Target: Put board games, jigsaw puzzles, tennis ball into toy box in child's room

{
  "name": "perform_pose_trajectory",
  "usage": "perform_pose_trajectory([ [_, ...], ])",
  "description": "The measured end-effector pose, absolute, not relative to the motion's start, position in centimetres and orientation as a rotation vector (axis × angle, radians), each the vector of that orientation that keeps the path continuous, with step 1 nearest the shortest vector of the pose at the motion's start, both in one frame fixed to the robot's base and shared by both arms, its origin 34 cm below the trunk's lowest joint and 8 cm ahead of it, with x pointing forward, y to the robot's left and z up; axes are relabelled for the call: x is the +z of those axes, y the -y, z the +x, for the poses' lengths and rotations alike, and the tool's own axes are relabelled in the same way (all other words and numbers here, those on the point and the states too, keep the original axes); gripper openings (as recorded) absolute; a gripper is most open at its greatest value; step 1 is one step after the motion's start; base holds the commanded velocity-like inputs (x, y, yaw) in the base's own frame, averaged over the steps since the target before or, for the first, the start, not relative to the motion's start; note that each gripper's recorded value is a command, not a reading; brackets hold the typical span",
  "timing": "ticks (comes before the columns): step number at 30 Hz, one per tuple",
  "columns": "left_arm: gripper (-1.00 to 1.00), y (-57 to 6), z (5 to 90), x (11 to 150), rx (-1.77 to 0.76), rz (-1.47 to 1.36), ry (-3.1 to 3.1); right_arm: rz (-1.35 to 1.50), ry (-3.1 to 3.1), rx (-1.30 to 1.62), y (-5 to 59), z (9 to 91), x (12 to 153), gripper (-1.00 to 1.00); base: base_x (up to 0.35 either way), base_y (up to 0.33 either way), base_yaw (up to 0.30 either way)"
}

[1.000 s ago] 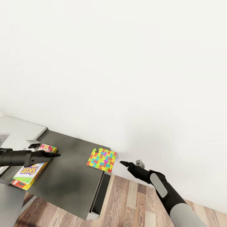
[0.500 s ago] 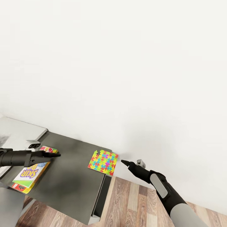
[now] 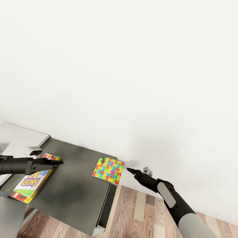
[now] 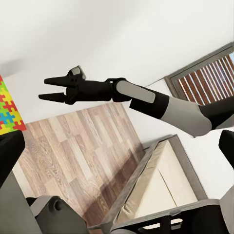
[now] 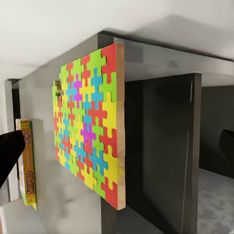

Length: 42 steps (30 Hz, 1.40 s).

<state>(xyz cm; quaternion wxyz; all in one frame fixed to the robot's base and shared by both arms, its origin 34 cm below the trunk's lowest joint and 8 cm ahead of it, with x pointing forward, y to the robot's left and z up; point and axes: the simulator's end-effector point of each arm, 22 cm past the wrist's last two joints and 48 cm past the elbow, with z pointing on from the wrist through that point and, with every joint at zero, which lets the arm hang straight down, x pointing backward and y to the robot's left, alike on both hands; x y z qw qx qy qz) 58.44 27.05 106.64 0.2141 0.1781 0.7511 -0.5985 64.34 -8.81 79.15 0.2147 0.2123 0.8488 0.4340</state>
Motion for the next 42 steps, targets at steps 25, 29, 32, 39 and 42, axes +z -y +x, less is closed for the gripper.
perform_pose_trajectory([
  [25,1.00,-27.2,58.7,106.4,-1.656,0.492,-2.086,0.574,-2.351,1.214,7.8,64.5,79.1,1.00,0.000,0.000,0.000],
  [29,1.00,-27.2,58.9,106.1,-1.656,0.493,-2.087,0.575,-2.349,1.210,7.8,64.8,78.8,1.00,0.000,0.000,0.000],
  [32,1.00,-27.2,59.0,105.9,-1.656,0.493,-2.087,0.578,-2.346,1.209,7.7,64.9,78.6,1.00,0.000,0.000,0.000],
  [39,1.00,-27.3,59.3,105.4,-1.654,0.491,-2.087,0.580,-2.343,1.216,7.3,65.2,78.2,1.00,0.000,0.000,0.000],
  [42,1.00,-27.3,59.4,105.2,-1.655,0.491,-2.086,0.589,-2.336,1.226,7.3,65.3,78.1,1.00,0.000,0.000,0.000],
])
